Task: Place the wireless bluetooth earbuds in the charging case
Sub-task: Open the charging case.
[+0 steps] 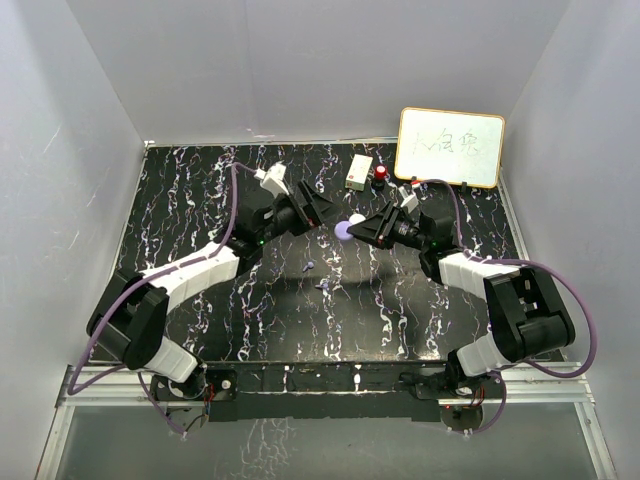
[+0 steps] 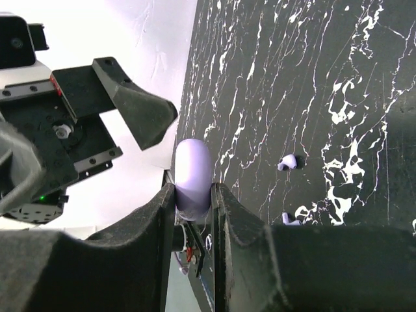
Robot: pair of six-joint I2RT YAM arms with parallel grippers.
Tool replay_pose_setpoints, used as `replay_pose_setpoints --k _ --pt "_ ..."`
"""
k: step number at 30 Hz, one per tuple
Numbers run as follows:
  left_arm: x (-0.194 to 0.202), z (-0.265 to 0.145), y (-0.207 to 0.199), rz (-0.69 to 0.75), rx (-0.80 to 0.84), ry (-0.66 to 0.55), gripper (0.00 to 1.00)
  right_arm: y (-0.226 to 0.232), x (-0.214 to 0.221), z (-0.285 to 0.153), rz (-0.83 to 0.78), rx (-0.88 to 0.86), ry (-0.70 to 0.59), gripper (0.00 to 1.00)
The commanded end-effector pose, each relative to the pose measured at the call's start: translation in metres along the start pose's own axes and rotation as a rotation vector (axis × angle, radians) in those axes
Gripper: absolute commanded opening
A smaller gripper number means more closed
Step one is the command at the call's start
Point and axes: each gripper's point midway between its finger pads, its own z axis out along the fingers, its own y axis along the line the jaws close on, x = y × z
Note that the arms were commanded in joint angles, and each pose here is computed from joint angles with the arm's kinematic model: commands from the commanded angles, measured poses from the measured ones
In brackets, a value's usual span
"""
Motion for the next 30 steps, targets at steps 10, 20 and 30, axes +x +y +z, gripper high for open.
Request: replay_pose_setpoints --k 10,20,30 --pt "0.035 -0.012 0.039 0.089 -0.198 0.082 0.98 0.038 -0.029 0.003 -0.078 -0.085 -0.062 0.00" --pt "0.034 -0.014 0.050 0.089 -0.240 0.060 0.99 0.047 -0.030 0.001 -0.081 -0.112 -0.062 0.00" --pt "0.017 -0.014 0.040 0.102 -0.239 -0.004 0.98 0.049 -0.029 0.000 -0.086 -0.115 -0.054 0.00"
